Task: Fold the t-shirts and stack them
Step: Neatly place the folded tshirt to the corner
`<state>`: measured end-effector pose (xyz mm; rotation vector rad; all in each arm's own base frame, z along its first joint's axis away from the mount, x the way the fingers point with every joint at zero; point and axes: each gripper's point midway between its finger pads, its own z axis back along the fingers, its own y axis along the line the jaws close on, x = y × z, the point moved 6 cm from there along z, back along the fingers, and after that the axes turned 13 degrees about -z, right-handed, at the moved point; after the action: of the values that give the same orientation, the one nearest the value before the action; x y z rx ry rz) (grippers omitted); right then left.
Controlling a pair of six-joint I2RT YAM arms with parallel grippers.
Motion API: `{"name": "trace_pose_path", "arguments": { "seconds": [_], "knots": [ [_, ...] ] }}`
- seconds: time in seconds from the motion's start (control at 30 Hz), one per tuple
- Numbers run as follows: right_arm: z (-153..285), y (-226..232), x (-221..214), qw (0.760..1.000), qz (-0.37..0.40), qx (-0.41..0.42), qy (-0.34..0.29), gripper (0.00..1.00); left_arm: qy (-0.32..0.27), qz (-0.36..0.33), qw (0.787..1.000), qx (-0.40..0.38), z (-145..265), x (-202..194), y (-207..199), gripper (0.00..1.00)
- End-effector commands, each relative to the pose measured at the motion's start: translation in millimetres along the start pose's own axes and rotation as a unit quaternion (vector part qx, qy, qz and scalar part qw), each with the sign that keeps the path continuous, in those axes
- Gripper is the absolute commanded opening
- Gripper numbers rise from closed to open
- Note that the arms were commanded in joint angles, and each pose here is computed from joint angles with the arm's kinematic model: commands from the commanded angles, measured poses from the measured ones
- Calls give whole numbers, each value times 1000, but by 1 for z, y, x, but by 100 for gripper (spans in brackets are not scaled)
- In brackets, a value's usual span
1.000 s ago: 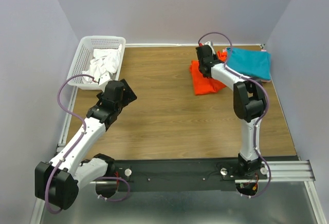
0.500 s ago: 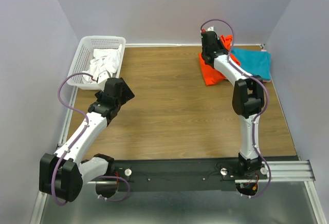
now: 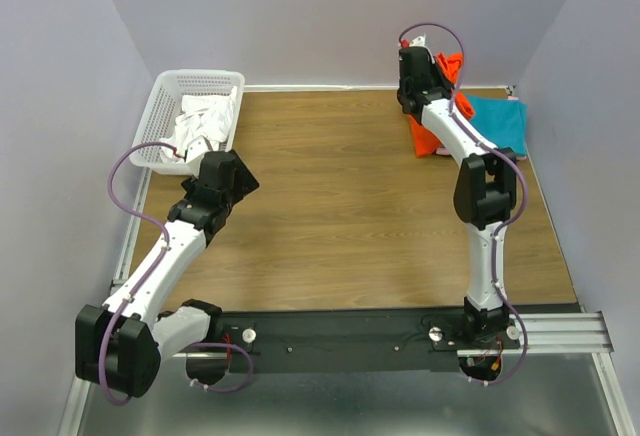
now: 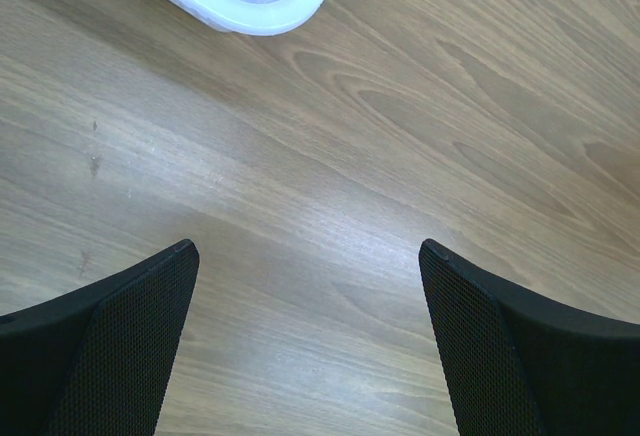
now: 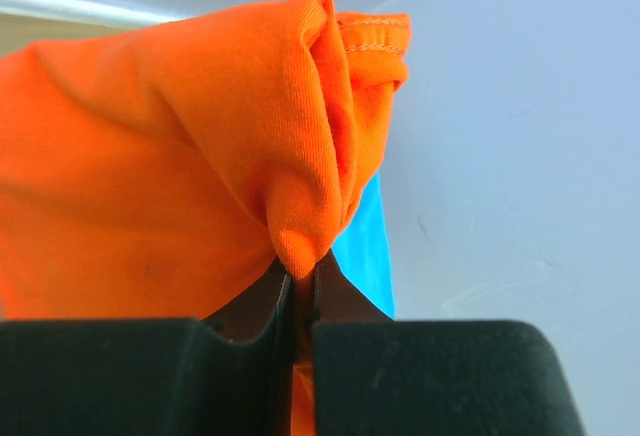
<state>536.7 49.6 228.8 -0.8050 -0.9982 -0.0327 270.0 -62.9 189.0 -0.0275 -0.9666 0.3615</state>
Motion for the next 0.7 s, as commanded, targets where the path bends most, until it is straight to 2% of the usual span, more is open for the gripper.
{"name": "trace_pose_path", "arguments": {
  "seconds": [0.0,0.33,0.67],
  "knots": [
    [13,-47,40,996,-72,-48,-34,1,-30,12,999,8,6,15,2,98],
    [15,-74,53,992,-97,-64,-45,1,-39,15,999,3,8,19,2,98],
    [28,-97,82,986,-137,-53,-81,1,-41,16,999,-1,7,20,1,98]
  ]
}}
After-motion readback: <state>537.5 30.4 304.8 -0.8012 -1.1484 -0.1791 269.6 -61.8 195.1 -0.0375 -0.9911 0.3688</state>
